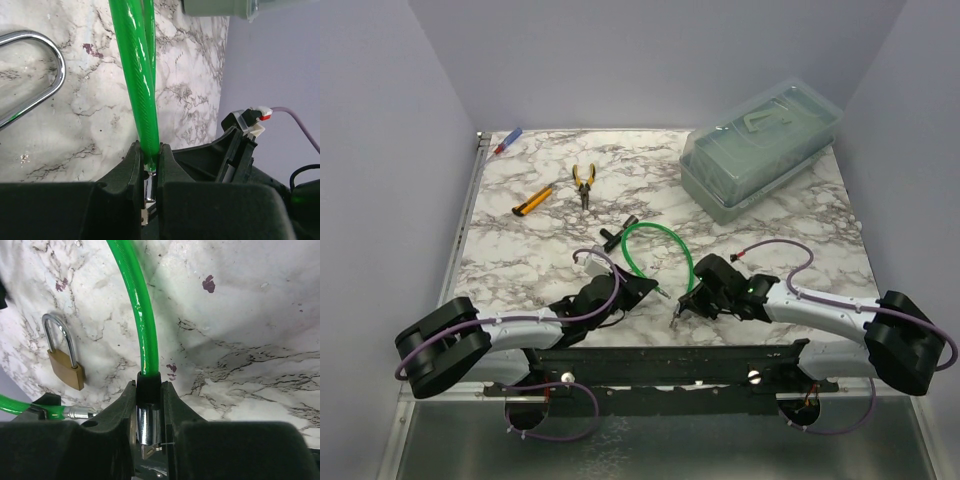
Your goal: Unlock with the key
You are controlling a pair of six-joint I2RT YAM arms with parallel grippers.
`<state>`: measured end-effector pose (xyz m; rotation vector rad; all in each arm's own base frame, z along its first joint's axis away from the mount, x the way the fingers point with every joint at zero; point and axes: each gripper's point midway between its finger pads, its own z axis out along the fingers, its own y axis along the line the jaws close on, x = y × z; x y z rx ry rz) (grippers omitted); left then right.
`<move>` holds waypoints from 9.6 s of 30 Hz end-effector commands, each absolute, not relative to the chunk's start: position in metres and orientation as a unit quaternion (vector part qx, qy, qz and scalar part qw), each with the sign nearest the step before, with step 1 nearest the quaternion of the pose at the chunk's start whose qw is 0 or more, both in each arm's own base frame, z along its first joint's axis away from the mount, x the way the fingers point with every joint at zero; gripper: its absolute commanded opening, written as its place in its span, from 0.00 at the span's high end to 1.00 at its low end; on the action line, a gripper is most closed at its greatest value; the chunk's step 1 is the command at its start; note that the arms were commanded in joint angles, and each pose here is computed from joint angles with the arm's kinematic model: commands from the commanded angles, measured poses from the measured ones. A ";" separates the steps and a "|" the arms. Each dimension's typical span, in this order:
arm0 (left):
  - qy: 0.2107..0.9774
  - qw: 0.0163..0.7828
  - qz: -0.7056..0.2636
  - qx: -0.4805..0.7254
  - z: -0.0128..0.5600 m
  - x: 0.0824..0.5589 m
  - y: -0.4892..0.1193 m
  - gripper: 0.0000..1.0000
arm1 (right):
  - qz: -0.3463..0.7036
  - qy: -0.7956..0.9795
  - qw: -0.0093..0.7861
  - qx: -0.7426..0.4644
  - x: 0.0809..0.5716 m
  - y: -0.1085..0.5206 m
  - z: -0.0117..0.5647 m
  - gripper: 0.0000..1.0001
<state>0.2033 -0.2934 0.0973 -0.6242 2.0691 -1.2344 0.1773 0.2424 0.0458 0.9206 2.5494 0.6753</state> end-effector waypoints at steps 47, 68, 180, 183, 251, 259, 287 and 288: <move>0.841 0.389 -0.259 -0.273 0.109 0.339 -0.083 1.00 | 0.088 0.930 0.330 0.132 0.370 0.180 0.066 1.00; 0.844 0.277 -0.309 -0.338 0.029 0.331 -0.096 0.97 | 0.265 0.919 0.292 0.026 0.326 0.233 0.071 0.91; 0.928 0.134 -0.103 -0.332 0.035 0.236 -0.241 1.00 | 0.059 0.931 0.358 0.027 0.225 0.206 0.087 0.15; 0.913 0.127 -0.107 -0.372 0.033 0.242 -0.251 1.00 | 0.054 0.929 0.365 0.028 0.226 0.201 0.090 0.15; 0.859 0.218 0.049 -0.460 0.025 0.202 -0.017 0.38 | 0.104 0.925 0.363 0.034 0.210 0.197 0.106 0.15; 0.861 0.196 0.039 -0.468 0.010 0.201 -0.016 0.62 | 0.095 0.925 0.366 0.033 0.211 0.194 0.106 0.15; 0.947 0.223 -0.179 -0.149 0.040 0.199 -0.178 1.00 | 0.100 0.923 0.370 0.037 0.218 0.203 0.113 0.15; 0.949 0.221 -0.178 -0.138 0.038 0.196 -0.182 1.00 | 0.101 0.923 0.368 0.038 0.218 0.204 0.113 0.15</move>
